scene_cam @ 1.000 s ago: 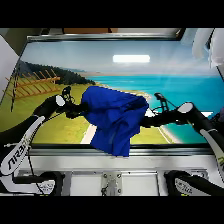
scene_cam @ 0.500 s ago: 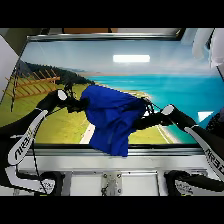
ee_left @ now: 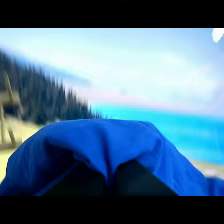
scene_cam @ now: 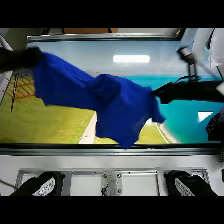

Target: Fold the clothes and pants, and hang the long-sleeved shirts on hangers.

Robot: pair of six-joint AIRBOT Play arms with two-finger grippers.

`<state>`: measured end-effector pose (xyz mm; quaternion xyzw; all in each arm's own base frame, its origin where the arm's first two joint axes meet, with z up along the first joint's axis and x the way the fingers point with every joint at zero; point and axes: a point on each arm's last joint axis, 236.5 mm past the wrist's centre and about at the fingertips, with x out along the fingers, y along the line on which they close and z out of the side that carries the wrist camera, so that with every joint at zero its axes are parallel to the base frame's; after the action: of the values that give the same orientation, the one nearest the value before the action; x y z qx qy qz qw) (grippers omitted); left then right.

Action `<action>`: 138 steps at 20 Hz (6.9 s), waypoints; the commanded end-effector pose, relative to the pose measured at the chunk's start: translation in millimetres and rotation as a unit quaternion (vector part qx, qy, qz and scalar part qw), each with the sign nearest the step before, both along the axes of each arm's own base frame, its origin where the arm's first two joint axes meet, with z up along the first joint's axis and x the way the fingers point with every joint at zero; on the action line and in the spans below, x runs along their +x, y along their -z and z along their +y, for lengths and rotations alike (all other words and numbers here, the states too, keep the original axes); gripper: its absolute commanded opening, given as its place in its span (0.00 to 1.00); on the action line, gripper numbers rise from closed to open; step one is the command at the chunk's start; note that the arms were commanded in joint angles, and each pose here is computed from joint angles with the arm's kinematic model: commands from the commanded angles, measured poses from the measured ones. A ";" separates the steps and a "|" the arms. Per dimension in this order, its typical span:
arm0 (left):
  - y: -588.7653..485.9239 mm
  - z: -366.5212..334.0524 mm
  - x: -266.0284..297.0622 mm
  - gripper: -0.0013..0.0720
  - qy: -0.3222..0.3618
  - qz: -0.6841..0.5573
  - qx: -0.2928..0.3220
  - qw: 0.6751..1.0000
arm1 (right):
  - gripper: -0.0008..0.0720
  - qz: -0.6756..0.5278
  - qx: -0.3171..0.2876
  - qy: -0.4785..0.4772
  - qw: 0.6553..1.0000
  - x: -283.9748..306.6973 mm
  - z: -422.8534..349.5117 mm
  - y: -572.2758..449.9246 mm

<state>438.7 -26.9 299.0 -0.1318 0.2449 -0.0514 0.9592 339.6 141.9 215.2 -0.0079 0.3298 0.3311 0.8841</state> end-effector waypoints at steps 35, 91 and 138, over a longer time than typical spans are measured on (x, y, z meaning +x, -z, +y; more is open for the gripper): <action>338.3 -132.3 -41.8 0.96 0.111 0.425 -0.058 0.896 | 0.85 0.261 -0.048 0.297 0.917 0.8 -167.1 170.3; 255.2 -75.4 -94.8 0.84 0.073 0.248 -0.003 0.966 | 0.81 0.311 -0.332 0.138 0.880 -171.2 115.2 319.5; 256.0 -75.2 -95.8 0.84 0.074 0.251 -0.002 0.965 | 0.02 0.259 -0.475 0.135 0.830 -151.5 55.5 319.7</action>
<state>344.7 -102.4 44.1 -0.1248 0.4827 -0.0881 0.8623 181.6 193.1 -114.0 -0.3051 0.6681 -0.0085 0.6786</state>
